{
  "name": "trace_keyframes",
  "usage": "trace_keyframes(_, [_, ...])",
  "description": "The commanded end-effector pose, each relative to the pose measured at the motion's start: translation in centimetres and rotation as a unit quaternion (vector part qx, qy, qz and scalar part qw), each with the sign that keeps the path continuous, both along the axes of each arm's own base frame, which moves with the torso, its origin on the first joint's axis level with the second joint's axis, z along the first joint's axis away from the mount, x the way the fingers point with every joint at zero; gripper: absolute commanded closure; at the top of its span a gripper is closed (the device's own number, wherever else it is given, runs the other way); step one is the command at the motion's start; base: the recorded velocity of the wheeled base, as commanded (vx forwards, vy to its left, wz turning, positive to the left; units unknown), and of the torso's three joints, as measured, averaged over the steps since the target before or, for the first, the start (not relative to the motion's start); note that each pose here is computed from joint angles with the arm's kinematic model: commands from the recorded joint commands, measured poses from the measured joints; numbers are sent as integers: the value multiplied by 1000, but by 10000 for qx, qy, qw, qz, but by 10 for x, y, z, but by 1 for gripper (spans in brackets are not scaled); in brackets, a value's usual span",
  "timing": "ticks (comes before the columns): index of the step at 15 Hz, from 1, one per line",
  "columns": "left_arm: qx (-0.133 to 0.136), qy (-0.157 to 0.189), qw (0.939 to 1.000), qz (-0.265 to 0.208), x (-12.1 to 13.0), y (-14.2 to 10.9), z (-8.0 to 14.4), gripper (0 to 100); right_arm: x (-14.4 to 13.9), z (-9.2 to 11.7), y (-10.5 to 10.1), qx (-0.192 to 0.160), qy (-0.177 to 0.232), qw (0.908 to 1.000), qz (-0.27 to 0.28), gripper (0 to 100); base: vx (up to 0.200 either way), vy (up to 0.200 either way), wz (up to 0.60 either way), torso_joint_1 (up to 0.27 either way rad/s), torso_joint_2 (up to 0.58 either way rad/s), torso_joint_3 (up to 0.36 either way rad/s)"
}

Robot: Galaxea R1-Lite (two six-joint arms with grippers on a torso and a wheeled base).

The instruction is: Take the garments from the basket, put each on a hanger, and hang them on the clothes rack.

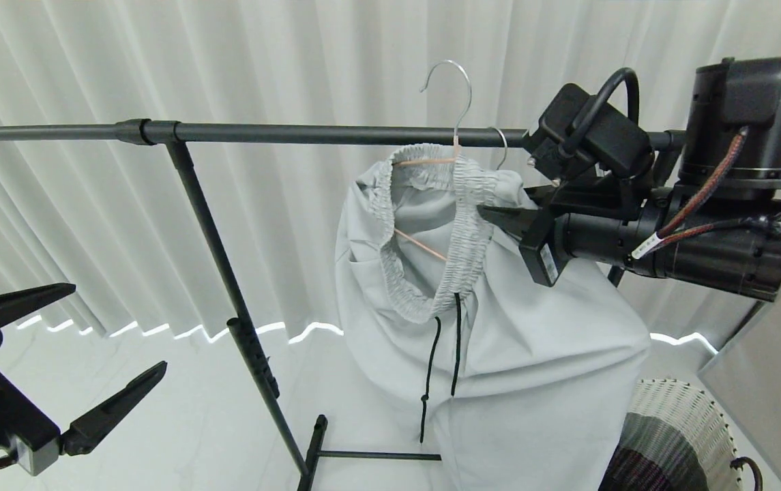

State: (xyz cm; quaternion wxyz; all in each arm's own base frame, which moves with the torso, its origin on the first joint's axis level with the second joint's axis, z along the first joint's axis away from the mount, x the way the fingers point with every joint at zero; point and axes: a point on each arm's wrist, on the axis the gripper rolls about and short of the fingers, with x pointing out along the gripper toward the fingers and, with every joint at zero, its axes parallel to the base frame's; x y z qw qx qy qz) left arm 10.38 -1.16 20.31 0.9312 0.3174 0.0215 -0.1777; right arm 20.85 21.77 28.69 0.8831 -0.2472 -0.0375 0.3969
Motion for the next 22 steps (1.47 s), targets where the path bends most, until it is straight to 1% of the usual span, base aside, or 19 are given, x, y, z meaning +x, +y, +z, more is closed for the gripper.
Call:
trace_keyframes(1, [2,8,10000,-8,1,0,0,0,2,-2,0,-23,20,10000,-26,100,200,0,0,2,2,7])
trace_keyframes(3, [8,21,10000,-25,1,0,-1,0,3,-2,-2,-29,25,10000,-57,100,200,0,0,2,2,0])
trace_keyframes(5, [14,3,10000,-41,0,0,0,0,6,-5,-4,-36,95,9999,-132,100,0,0,0,0,0,0])
trace_keyframes(9, [13,-5,10000,-41,0,0,0,0,14,-14,-1,-97,271,9991,-300,100,0,0,0,0,0,0])
trace_keyframes(12, [13,-5,10000,-41,0,0,0,0,28,-24,3,-12,524,9968,-605,100,0,0,0,0,0,0])
trace_keyframes(14, [22,-7,10000,-35,0,0,0,0,35,-27,7,108,687,9953,-679,100,0,0,0,0,0,0])
trace_keyframes(17, [21,-15,10000,-35,0,0,0,0,46,-31,8,126,748,9940,-782,100,0,0,0,0,0,0])
trace_keyframes(22, [20,-15,10000,-42,0,0,0,0,46,-37,12,112,885,9931,-759,100,0,0,0,0,0,0])
